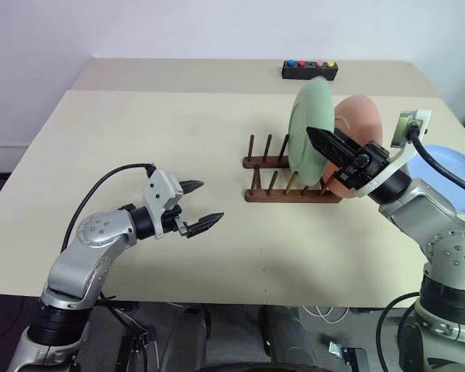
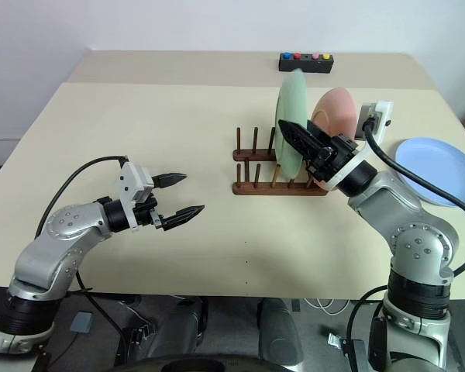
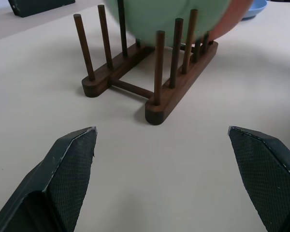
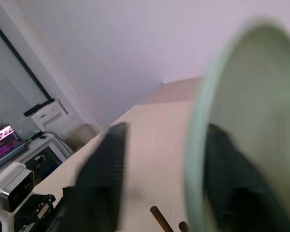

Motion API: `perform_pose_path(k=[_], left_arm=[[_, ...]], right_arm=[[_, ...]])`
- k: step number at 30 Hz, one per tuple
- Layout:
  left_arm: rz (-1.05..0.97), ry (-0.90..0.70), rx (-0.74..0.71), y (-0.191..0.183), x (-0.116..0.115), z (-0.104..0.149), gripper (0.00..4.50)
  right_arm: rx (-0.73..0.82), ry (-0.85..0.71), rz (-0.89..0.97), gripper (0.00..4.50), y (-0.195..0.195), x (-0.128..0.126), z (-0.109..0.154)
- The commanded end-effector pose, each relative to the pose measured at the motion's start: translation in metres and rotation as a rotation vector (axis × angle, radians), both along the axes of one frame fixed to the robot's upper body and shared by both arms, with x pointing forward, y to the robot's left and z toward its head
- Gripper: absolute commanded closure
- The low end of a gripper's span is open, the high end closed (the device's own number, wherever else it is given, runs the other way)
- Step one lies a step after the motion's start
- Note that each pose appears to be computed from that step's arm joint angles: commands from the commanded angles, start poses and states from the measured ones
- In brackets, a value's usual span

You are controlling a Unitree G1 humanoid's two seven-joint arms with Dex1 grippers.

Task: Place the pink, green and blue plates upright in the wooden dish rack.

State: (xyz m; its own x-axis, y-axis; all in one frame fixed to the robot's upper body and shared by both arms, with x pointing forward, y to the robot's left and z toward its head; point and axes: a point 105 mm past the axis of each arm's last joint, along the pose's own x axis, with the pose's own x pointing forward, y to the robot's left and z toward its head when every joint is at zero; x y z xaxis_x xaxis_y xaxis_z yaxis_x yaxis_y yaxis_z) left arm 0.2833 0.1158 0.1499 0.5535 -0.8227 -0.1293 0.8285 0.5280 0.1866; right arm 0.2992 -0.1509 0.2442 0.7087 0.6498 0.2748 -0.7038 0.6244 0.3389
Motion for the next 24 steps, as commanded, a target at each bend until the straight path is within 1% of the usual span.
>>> perform_pose_path(k=[1, 2, 11, 18, 21, 23, 24], left_arm=[[-0.014, -0.039, -0.003, -0.003, -0.002, 0.006, 0.0], [-0.013, -0.039, -0.003, -0.003, -0.002, 0.006, 0.0], [-0.017, -0.04, -0.007, -0.004, -0.002, 0.007, 0.0], [-0.023, -0.039, -0.01, -0.005, -0.002, 0.006, 0.0], [-0.027, -0.039, -0.011, -0.005, -0.002, 0.006, 0.0], [-0.029, -0.039, -0.011, -0.006, -0.001, 0.006, 0.0], [-0.031, -0.039, -0.012, -0.006, -0.001, 0.006, 0.0]], right_arm=[[-0.013, -0.046, -0.01, 0.46, -0.003, -0.004, 0.01], [-0.019, -0.048, -0.014, 0.03, -0.003, -0.004, 0.01], [-0.086, -0.078, -0.055, 0.03, -0.01, -0.003, 0.014], [-0.209, -0.123, -0.056, 0.03, -0.01, -0.01, 0.019], [-0.302, -0.166, -0.064, 0.03, -0.012, -0.015, 0.024], [-0.331, -0.183, -0.074, 0.03, -0.015, -0.016, 0.027], [-0.345, -0.22, -0.078, 0.03, -0.017, -0.019, 0.031]])
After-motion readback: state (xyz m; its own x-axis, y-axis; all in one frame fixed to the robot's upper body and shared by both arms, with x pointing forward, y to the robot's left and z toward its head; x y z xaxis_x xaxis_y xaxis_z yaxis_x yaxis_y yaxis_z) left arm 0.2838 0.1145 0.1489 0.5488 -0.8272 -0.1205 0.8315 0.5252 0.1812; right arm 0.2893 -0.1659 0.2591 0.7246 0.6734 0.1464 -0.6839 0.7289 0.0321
